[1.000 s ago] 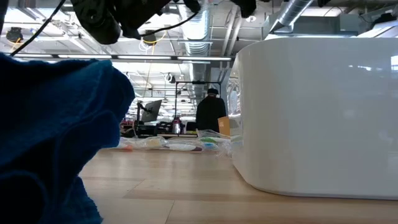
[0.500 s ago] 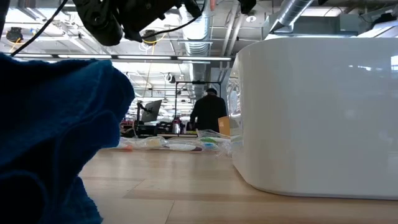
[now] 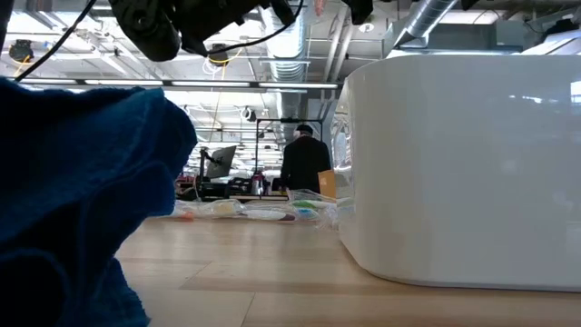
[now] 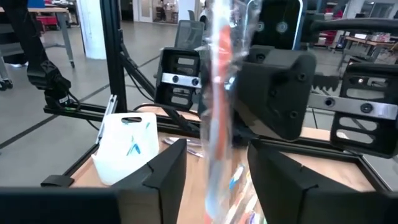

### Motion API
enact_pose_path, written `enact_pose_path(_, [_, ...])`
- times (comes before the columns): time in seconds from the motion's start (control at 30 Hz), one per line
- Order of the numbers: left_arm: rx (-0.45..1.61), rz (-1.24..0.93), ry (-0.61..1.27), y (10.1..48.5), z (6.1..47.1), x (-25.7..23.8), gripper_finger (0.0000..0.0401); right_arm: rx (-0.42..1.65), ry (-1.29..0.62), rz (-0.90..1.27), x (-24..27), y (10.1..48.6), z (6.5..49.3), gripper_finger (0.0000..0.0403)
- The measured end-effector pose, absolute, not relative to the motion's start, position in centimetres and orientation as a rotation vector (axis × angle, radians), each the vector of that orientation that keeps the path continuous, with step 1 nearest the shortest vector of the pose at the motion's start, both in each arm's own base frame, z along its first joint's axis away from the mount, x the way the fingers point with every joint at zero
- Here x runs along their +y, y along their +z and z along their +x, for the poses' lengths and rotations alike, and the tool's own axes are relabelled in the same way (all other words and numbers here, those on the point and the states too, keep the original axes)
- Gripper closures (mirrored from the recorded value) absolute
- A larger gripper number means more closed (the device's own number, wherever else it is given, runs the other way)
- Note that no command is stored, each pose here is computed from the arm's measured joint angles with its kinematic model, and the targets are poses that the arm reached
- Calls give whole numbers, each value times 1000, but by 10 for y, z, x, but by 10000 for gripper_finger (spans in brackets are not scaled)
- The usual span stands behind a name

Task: Pick & Place Toothbrushes
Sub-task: Put the orange toothbrush into the black bin

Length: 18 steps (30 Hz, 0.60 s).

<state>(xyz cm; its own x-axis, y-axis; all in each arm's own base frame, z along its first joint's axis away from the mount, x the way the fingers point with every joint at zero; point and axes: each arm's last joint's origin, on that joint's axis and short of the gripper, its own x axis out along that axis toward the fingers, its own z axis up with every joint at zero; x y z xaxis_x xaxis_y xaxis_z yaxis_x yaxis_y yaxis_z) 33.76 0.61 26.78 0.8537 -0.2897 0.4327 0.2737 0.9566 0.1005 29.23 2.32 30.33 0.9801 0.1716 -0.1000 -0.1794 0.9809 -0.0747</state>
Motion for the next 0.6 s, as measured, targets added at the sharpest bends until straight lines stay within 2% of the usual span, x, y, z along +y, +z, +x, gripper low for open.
enact_pose_path(0.6, [-432, 17, -257, 265, 339, 7, 395, 68, 168, -103, 23, 306, 293, 302])
